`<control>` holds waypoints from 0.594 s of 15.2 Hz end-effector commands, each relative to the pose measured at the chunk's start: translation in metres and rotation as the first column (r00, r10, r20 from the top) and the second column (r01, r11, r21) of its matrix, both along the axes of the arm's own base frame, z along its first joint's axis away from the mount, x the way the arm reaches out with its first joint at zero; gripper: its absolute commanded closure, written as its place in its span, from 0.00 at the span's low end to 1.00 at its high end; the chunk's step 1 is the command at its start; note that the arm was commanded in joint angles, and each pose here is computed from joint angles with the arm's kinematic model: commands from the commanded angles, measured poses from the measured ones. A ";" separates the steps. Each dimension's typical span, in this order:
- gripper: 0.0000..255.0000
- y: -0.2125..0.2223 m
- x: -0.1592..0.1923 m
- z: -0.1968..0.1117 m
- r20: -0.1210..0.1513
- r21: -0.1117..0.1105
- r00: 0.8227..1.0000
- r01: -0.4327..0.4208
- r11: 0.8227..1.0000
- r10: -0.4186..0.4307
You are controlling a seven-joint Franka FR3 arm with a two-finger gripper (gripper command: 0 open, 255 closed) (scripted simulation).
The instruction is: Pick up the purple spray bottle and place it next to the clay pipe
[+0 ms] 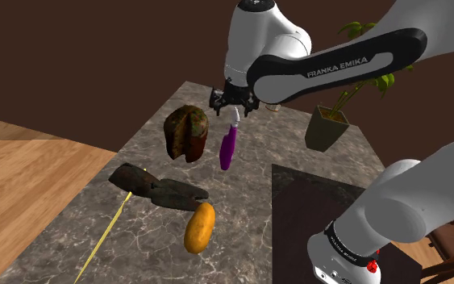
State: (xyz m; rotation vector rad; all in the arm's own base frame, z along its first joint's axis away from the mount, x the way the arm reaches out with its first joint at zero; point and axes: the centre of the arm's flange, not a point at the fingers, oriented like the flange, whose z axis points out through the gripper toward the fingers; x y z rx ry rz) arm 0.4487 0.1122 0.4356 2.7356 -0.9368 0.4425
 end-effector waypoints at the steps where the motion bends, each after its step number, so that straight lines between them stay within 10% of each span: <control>1: 0.00 0.010 -0.004 0.022 -0.001 0.000 1.000 0.000 1.000 0.000; 9: 0.00 0.013 -0.006 0.032 -0.001 0.000 1.000 0.000 1.000 0.000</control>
